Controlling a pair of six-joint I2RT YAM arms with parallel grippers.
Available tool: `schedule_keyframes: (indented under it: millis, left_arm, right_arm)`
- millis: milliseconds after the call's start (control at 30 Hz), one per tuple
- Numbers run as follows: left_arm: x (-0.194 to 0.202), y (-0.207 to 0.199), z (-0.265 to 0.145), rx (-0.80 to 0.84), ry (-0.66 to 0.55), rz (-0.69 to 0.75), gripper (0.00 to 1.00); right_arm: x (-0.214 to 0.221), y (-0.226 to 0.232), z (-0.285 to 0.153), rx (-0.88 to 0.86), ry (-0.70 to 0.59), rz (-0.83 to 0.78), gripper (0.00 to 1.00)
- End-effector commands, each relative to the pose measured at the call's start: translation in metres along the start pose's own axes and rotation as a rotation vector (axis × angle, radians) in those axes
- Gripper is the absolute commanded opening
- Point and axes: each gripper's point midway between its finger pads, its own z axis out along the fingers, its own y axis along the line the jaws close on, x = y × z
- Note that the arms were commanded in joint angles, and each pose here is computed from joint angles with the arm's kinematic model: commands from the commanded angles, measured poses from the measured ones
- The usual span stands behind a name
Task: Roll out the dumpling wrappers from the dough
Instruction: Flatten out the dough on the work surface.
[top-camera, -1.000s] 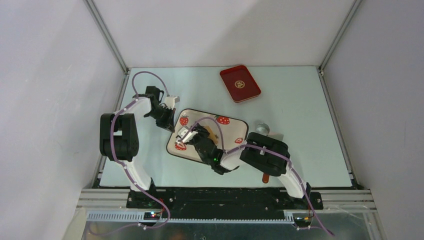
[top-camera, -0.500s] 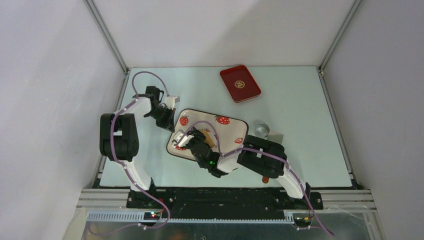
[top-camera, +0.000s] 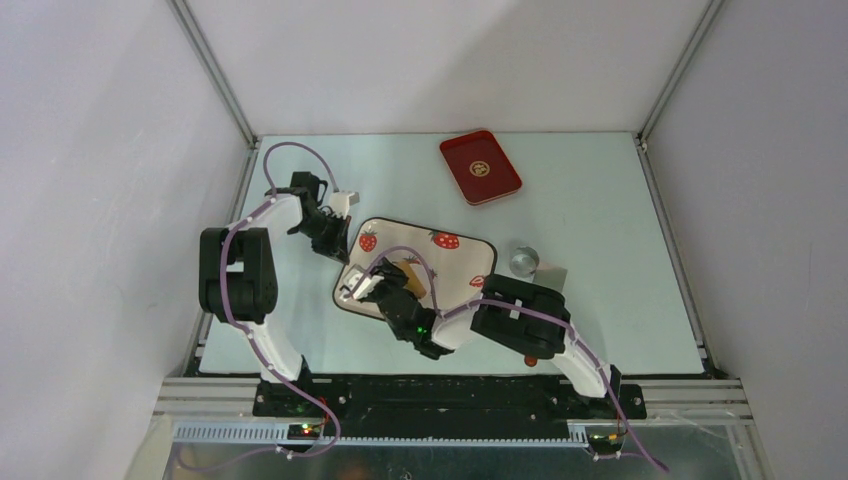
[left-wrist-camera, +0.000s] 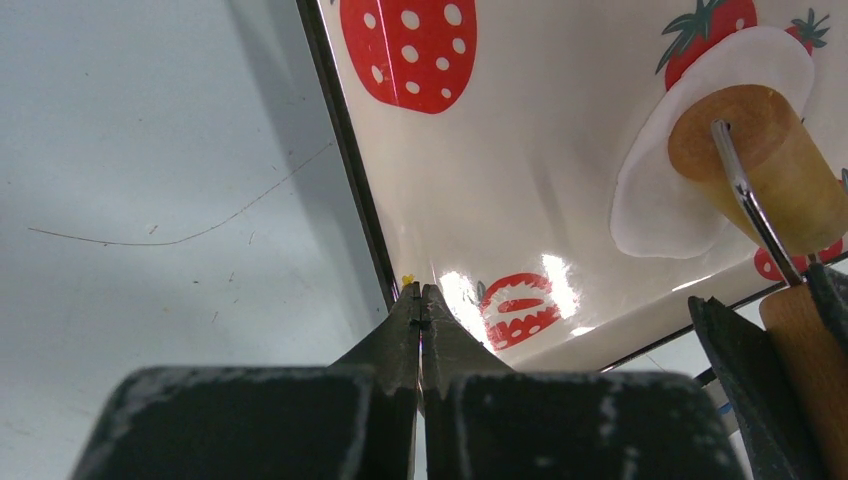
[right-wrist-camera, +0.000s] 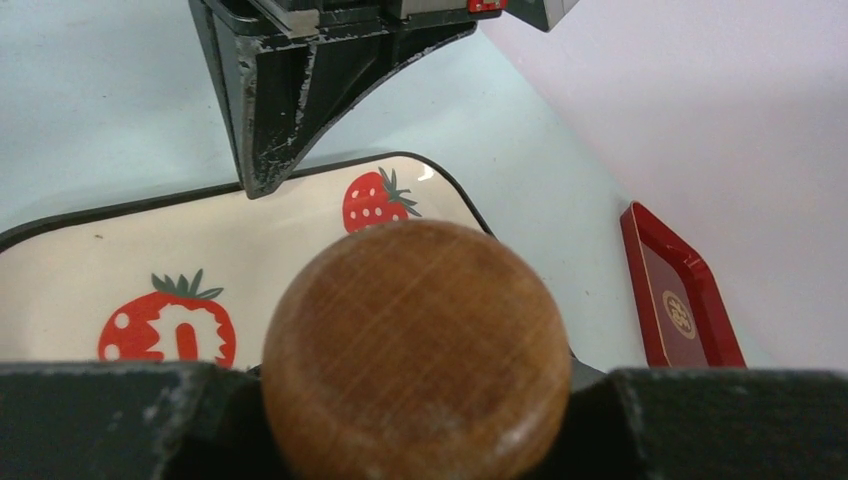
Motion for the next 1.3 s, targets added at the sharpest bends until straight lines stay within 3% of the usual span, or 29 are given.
schedule_keyframes:
  millis: [0,667,933,1100,1267]
  left_arm:
    - [-0.008,-0.005,-0.013,-0.002,-0.049,0.013,0.0]
    - [-0.008,-0.005,-0.014,-0.003,-0.05,0.011,0.0]
    - [-0.009,-0.004,-0.015,-0.008,-0.053,0.014,0.0]
    - [-0.009,-0.004,-0.013,-0.008,-0.049,0.011,0.0]
    - [-0.008,-0.003,-0.012,-0.009,-0.044,0.009,0.0]
  right_arm:
    - [0.001,0.036,-0.01,-0.075,-0.013,0.032,0.0]
    - [-0.018,0.046,-0.02,-0.088,-0.068,0.016,0.0]
    - [-0.05,-0.04,0.002,0.145,-0.072,0.059,0.0]
    - [-0.031,-0.079,0.005,0.263,0.001,0.126,0.0]
    - [-0.002,-0.082,0.003,0.347,0.033,0.095,0.0]
